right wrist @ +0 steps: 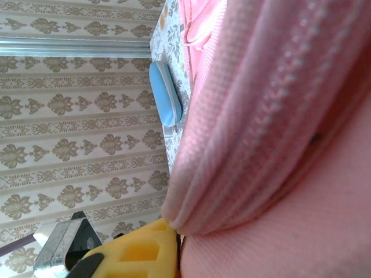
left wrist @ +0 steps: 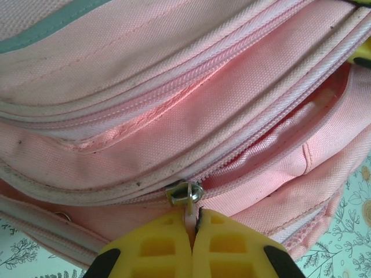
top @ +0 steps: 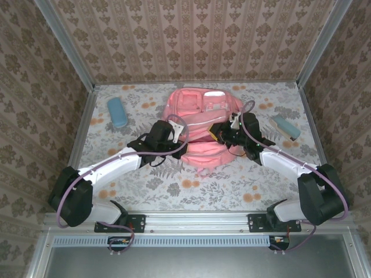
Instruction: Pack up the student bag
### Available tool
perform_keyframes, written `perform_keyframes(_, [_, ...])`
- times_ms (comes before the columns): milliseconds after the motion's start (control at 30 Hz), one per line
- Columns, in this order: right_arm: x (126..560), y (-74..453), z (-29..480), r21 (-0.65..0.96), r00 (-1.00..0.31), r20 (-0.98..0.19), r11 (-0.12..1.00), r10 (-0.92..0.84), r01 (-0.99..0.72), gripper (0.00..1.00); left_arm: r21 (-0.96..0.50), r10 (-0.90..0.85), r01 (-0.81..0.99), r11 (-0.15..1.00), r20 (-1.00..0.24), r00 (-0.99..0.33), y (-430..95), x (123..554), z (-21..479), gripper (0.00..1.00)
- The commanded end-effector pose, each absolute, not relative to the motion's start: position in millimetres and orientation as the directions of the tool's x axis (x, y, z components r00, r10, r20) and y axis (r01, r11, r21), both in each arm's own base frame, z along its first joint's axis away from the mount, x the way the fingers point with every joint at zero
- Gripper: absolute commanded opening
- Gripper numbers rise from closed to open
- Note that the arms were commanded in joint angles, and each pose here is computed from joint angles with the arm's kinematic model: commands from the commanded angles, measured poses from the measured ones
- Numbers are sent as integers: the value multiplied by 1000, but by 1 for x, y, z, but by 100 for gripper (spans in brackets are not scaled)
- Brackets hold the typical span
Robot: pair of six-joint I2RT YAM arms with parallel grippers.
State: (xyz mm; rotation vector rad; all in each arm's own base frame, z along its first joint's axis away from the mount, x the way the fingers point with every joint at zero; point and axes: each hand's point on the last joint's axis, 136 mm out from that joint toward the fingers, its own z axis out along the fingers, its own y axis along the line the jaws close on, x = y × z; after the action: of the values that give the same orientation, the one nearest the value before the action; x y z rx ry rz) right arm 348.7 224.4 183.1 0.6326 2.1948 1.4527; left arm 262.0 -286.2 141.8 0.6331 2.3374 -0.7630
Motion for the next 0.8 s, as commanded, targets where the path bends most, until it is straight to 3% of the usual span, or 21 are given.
perform_keyframes(0, [356, 217, 207, 934, -779, -152, 345, 608, 87, 10, -333, 211, 556, 762, -683, -699, -267, 279, 146, 0])
perform_keyframes(367, [358, 210, 219, 937, -784, -171, 345, 597, 58, 5, -340, 87, 411, 846, -673, -735, -216, 312, 132, 0])
perform_keyframes(467, [359, 217, 221, 946, -804, -157, 321, 574, 45, 5, -348, 39, 379, 857, -691, -722, -211, 330, 138, 5])
perform_keyframes(600, [360, 227, 218, 949, -824, -141, 311, 548, 45, 5, -348, 20, 353, 868, -687, -726, -210, 348, 141, 17])
perform_keyframes(767, [364, 228, 205, 943, -827, -128, 325, 547, 69, 5, -354, -29, 275, 894, -658, -753, -186, 347, 136, 51])
